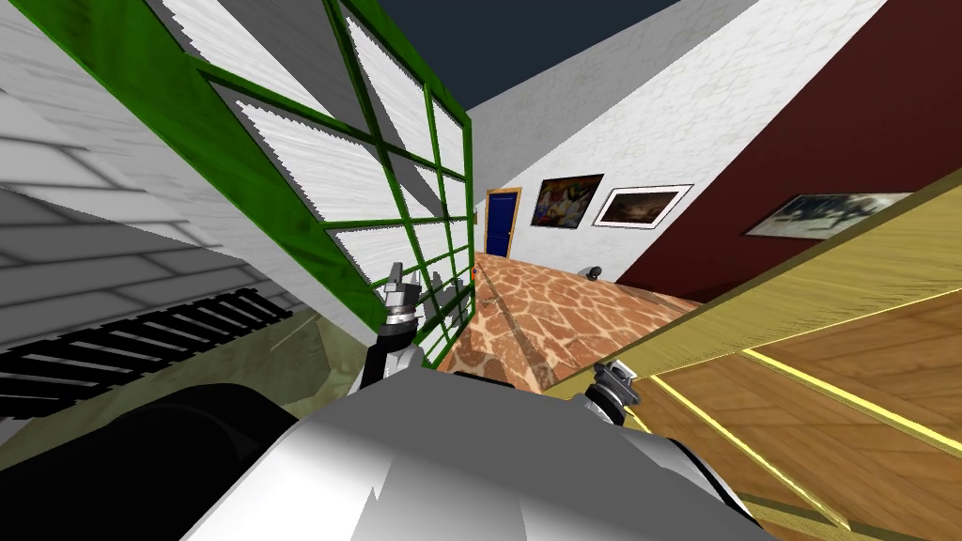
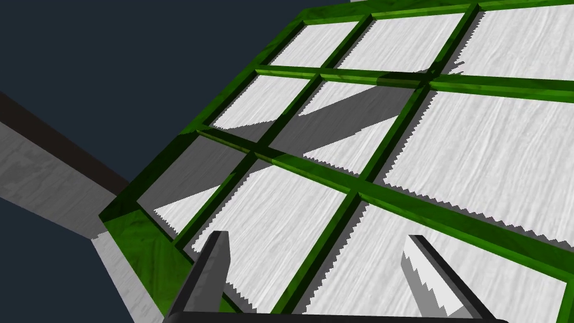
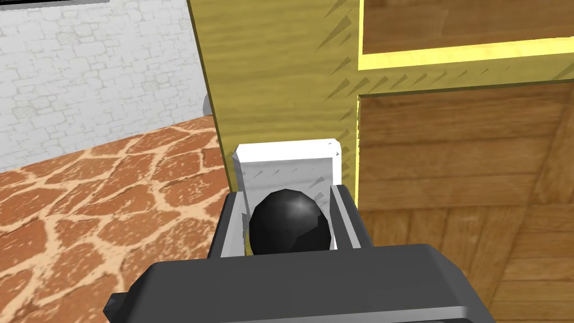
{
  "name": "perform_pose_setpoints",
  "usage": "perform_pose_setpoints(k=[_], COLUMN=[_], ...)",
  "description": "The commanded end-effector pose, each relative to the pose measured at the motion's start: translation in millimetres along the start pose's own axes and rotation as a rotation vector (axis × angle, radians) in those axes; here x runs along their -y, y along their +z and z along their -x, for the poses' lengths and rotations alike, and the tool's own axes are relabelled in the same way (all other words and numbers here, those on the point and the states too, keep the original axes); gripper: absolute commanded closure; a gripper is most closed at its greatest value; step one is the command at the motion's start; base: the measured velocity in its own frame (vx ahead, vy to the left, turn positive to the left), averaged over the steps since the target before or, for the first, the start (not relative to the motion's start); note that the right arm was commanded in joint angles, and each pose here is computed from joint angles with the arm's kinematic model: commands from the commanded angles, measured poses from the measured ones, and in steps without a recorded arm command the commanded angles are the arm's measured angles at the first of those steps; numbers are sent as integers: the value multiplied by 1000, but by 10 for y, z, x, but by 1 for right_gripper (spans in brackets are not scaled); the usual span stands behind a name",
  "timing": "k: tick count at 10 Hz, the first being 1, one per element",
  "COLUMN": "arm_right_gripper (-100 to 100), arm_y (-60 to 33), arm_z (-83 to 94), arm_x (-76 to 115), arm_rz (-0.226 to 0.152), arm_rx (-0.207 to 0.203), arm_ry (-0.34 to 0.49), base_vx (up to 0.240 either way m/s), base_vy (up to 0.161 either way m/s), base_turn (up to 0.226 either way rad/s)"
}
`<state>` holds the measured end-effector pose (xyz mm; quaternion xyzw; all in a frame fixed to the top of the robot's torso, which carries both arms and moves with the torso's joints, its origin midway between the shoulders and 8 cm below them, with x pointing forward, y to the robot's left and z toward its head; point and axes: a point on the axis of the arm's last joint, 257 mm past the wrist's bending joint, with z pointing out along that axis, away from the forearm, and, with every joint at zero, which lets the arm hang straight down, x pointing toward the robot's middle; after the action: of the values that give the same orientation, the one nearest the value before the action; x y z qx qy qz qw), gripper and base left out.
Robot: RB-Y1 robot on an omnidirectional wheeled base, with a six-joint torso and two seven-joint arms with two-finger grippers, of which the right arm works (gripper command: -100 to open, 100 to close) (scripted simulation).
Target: Push the door open
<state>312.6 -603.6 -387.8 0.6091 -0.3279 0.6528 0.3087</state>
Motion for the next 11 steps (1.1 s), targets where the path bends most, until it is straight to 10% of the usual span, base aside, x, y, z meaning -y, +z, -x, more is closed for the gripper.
perform_pose_setpoints(k=[1, 11], arm_right_gripper=[100, 100], arm_y=[-35, -29], arm_z=[35, 24], arm_x=[-100, -588], arm_rz=[14, 121], arm_rx=[10, 16], arm_ry=[-14, -24], base_vx=[-12, 91], base_vy=[22, -42], base_turn=[-6, -15])
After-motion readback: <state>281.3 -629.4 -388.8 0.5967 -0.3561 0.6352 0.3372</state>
